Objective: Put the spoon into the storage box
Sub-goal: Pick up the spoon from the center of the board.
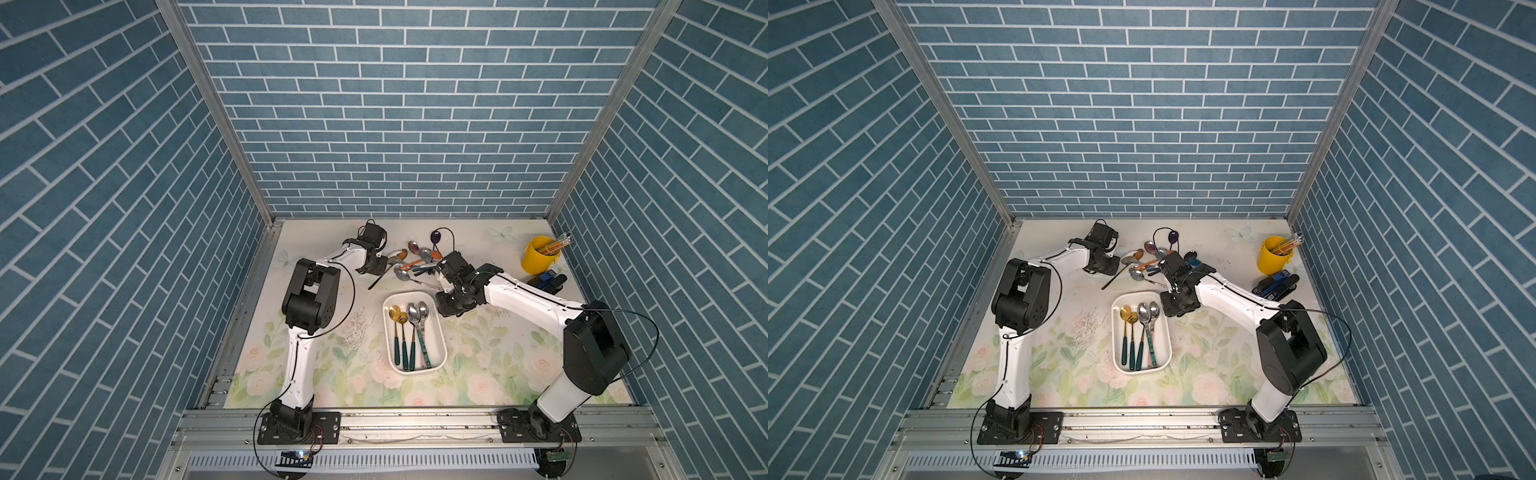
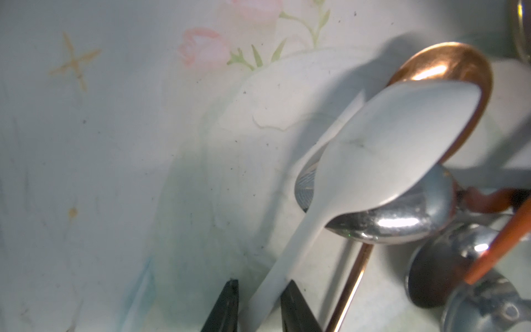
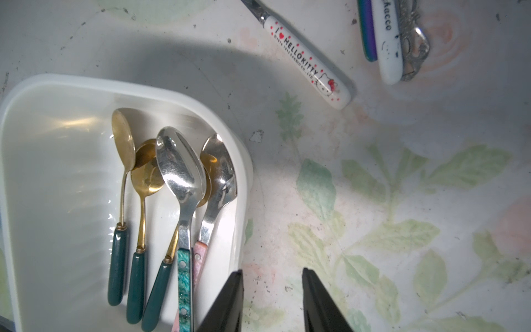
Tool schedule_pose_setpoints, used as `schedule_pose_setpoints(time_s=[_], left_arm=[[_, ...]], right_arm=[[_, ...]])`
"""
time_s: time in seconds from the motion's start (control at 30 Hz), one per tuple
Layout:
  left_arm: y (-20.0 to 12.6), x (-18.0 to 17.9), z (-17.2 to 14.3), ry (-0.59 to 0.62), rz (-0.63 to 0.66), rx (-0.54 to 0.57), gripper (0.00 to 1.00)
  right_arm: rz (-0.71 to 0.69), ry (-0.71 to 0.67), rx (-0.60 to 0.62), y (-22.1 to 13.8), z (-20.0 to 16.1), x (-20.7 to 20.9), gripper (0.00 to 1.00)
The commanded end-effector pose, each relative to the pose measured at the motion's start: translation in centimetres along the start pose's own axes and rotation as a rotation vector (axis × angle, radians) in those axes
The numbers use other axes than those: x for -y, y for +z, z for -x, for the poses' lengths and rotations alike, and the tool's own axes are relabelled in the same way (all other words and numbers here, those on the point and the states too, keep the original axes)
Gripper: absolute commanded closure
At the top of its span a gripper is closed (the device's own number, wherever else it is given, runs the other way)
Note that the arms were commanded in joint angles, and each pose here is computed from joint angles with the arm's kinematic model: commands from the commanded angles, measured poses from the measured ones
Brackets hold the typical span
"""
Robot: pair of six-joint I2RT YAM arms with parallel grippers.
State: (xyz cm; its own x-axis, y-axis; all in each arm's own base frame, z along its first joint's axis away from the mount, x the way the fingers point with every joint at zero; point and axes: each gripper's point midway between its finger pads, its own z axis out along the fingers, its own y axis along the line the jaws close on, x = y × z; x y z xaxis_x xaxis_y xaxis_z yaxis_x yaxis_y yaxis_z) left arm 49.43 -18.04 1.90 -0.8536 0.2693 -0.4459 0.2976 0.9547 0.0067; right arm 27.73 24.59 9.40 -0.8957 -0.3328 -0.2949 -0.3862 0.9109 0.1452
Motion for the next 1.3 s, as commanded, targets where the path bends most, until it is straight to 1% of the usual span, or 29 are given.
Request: schedule_pose_setpoints(time_s=[0.0,0.17,0.23,0.27,0.4,0.6,0.9,1.0,1.1,1.27], left_arm=[[1.2,0.4,-6.6,-0.002,-0.022,-0.21,0.75],[0.9,1.1,-6.2,-0.029,-0.055,-0.202,0.8],[0.7,1.4,-5.8,-0.039,-0.07,-0.194,0.84],[0.7,1.4,-5.7,-0.043,-0.074,-0.193,0.85],[0.5,1.6,-5.4,-0.048,-0.083,-0.19,0.88],[0.0,1.6,-5.1,-0.061,-0.084,-0.177,0.96],[-3.3,1.6,-3.0,-0.111,-0.14,-0.091,1.0],[-4.4,1.7,-2.8,-0.14,-0.175,-0.067,1.0],[-5.5,1.8,-2.9,-0.15,-0.181,-0.052,1.0],[-9.1,2.6,-2.3,-0.197,-0.245,0.0,1.0]], right_arm=[[0.004,-0.018,0.02,-0.4,0.6,-0.1,0.62],[0.013,-0.01,0.032,-0.5,0.6,-0.2,0.62],[0.015,-0.007,0.034,-0.4,0.6,-0.2,0.62],[0.018,-0.007,0.035,-0.5,0.6,-0.2,0.62],[0.018,-0.008,0.044,-0.6,0.6,-0.2,0.62],[0.018,-0.003,0.049,-0.7,0.3,0.0,0.62],[0.024,0.002,0.06,-0.8,-0.2,0.1,0.62],[0.026,0.009,0.062,-0.8,-0.5,0.1,0.62],[0.029,0.019,0.072,-1.0,-0.5,0.2,0.62],[0.025,0.027,0.068,-1.0,-1.1,0.4,0.62]])
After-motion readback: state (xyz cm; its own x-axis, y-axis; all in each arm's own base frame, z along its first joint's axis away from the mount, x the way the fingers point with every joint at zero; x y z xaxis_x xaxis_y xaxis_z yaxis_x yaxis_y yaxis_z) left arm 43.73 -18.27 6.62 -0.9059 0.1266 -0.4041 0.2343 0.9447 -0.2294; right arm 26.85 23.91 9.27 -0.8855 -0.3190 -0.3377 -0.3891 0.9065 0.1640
